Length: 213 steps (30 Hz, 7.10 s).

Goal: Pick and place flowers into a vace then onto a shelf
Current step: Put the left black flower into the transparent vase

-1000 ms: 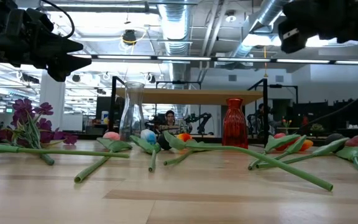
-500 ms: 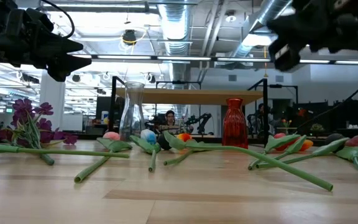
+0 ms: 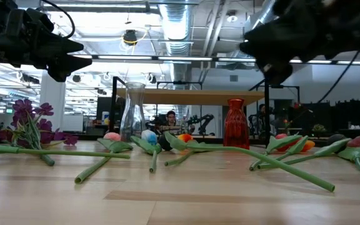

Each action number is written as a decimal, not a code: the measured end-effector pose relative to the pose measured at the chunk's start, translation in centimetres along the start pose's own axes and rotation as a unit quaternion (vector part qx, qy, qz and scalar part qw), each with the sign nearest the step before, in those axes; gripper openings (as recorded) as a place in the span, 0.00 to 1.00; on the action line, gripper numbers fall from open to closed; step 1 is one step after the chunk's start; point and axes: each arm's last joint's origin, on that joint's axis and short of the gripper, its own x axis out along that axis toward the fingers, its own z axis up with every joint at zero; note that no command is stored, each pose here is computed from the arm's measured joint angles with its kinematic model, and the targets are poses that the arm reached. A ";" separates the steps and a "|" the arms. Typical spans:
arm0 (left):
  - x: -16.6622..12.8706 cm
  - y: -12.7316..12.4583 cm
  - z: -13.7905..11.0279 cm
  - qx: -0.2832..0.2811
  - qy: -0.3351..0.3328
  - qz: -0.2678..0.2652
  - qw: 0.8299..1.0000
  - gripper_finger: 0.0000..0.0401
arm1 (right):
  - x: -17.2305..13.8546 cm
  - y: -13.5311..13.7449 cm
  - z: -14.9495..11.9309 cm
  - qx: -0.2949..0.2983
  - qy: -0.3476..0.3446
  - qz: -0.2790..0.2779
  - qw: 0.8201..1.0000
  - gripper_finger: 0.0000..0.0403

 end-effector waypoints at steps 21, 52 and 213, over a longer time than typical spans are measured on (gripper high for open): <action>0.0 0.0 0.0 0.000 0.000 0.000 1.000 0.69 | 6.9 -0.3 -2.9 -0.039 0.148 -0.110 0.982 0.50; 0.0 0.0 0.0 -0.001 0.000 0.001 1.000 0.69 | 7.4 -0.3 -2.5 0.049 0.193 -0.131 0.971 0.40; 0.0 -1.1 -0.1 0.010 0.084 -0.197 0.977 0.69 | 9.6 0.1 2.4 0.134 0.320 -0.151 0.926 0.36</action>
